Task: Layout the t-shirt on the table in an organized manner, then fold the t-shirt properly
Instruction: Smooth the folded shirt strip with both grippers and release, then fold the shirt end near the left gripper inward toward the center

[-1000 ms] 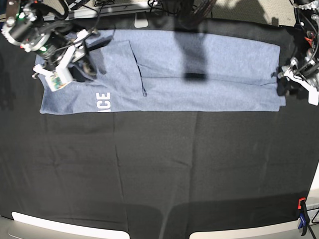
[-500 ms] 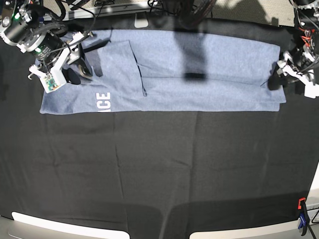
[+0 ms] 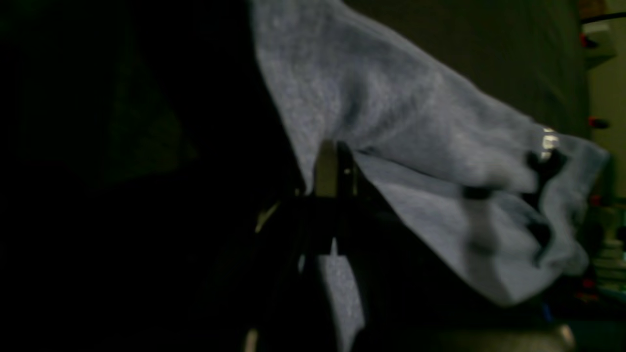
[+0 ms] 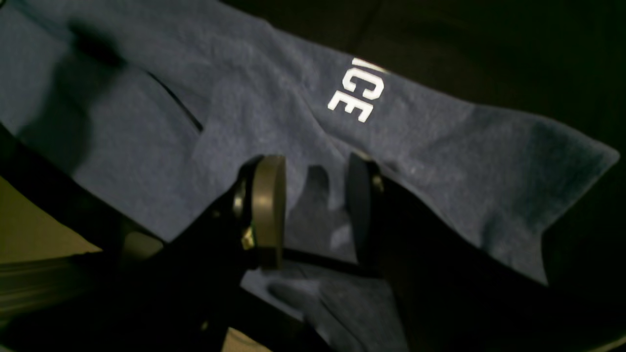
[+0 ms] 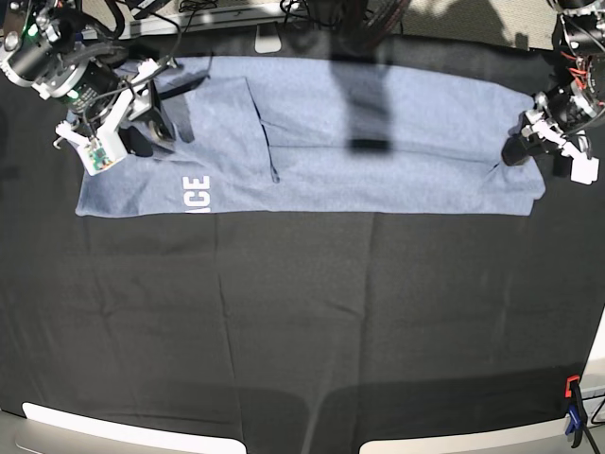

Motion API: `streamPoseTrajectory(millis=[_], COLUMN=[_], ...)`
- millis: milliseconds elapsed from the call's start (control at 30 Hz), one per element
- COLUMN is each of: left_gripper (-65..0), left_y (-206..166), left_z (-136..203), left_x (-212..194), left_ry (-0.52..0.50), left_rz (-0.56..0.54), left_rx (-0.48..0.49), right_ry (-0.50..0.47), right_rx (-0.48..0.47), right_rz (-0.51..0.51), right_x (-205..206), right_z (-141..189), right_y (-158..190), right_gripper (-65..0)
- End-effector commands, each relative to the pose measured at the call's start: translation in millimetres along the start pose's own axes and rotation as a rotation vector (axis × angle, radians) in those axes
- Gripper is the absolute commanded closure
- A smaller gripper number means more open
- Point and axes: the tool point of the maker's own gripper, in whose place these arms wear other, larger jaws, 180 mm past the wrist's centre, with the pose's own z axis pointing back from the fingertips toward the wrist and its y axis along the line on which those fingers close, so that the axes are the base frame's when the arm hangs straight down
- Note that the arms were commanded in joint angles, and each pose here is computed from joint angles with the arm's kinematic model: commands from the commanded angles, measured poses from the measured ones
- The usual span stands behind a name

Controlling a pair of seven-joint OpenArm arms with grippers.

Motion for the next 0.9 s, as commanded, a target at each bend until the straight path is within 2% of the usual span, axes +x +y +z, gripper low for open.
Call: streamPoseTrajectory(millis=[0, 167, 367, 467, 633, 867], left_gripper=[0.0, 0.0, 0.0, 0.0, 0.0, 0.0], left_y=[2, 14, 25, 30, 17, -52], left_z=[5, 10, 22, 30, 33, 42], left_x=[20, 22, 32, 38, 42, 43], left_ry=[-0.054, -0.030, -0.014, -0.011, 0.008, -0.066], left_rz=[-0.037, -0.088, -0.126, -0.141, -0.185, -0.318], left_rx=[0.006, 0.065, 0.096, 0.116, 0.100, 0.023], right_ry=[-0.032, 0.001, -0.043, -0.067, -0.098, -0.103], right_rx=[-0.009, -0.126, -0.364, -0.445, -0.438, -0.437], right_rz=[0.021, 0.064, 0.066, 0.043, 0.011, 0.011], right_x=[9, 6, 24, 29, 32, 33], right_z=[3, 10, 44, 63, 69, 69], right_y=[-2, -30, -96, -117, -118, -118], right_gripper=[-21.2, -21.2, -21.2, -21.2, -21.2, -21.2])
